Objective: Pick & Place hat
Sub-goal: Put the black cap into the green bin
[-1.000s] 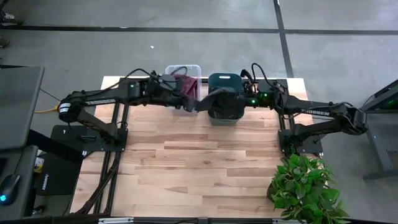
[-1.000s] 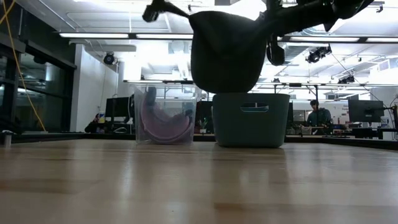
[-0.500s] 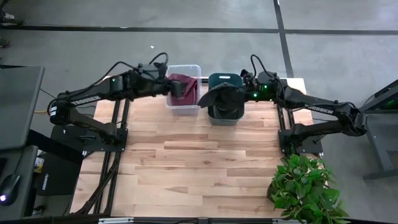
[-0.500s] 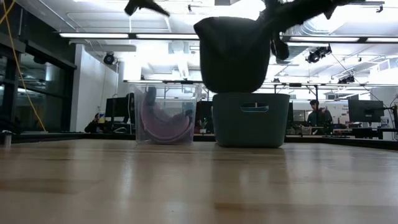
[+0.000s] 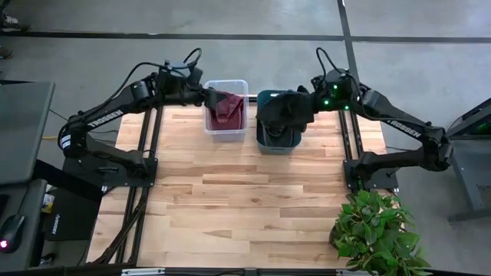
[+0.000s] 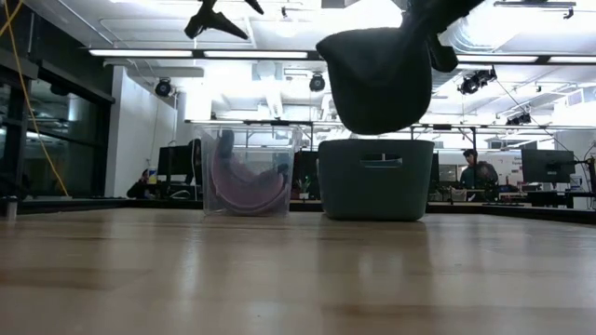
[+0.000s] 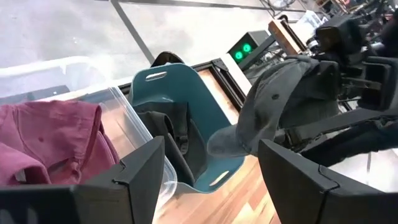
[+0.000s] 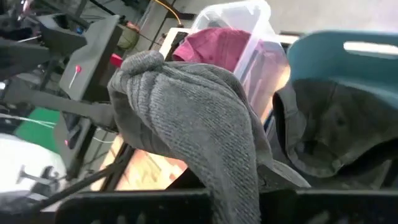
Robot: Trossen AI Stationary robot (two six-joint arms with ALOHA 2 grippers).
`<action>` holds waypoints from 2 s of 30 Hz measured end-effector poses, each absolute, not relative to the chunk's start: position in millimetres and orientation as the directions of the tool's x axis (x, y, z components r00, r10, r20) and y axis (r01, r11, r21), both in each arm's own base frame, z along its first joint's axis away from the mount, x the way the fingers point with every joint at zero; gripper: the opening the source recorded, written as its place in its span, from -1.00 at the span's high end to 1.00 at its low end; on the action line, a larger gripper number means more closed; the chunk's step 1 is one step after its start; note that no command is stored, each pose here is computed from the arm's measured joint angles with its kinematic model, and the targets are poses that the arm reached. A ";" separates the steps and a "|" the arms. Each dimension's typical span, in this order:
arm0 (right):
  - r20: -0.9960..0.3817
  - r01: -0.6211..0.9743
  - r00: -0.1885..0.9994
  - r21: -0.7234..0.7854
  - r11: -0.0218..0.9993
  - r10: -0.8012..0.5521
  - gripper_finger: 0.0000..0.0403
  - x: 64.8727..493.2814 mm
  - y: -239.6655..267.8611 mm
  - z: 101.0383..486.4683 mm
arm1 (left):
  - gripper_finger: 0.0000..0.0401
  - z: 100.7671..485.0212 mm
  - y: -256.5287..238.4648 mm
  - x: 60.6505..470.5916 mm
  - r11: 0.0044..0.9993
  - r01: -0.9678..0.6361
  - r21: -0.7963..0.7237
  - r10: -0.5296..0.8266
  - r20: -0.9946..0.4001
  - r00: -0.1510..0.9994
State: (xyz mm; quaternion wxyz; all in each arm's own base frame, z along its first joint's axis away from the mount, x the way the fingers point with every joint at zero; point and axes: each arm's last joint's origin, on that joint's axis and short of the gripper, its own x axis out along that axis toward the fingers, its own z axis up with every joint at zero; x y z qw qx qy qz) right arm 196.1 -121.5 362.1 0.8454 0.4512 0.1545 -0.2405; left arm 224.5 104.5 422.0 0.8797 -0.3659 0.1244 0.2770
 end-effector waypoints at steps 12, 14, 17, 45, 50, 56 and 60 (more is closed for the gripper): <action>-0.550 0.609 0.793 0.711 0.352 -0.263 1.00 212.8 -148.1 346.2 | -0.20 422.1 128.7 211.1 0.652 -0.526 -0.546 0.334 -0.416 0.846; -0.561 0.619 0.785 0.710 0.336 -0.262 1.00 219.4 -153.1 344.7 | -0.20 421.7 132.8 208.1 0.663 -0.518 -0.541 0.322 -0.419 0.849; -0.582 0.635 0.773 0.703 0.321 -0.253 1.00 230.3 -161.2 344.1 | -0.20 421.1 139.5 203.0 0.677 -0.510 -0.530 0.311 -0.422 0.851; -0.787 0.776 0.617 0.610 0.161 0.012 1.00 267.9 -202.5 341.9 | -0.20 419.5 160.3 183.1 0.754 -0.433 -0.493 0.234 -0.414 0.880; -0.785 0.776 0.619 0.614 0.143 0.011 1.00 268.1 -202.6 342.1 | -0.20 419.7 159.8 183.3 0.759 -0.415 -0.502 0.215 -0.409 0.887; -0.777 0.769 0.630 0.626 0.132 0.017 1.00 269.5 -202.1 342.7 | -0.20 419.4 159.7 183.2 0.758 -0.416 -0.503 0.214 -0.412 0.886; -0.737 0.726 0.676 0.671 0.150 0.021 1.00 274.7 -202.4 345.9 | -0.20 418.7 159.4 182.9 0.755 -0.419 -0.505 0.211 -0.418 0.883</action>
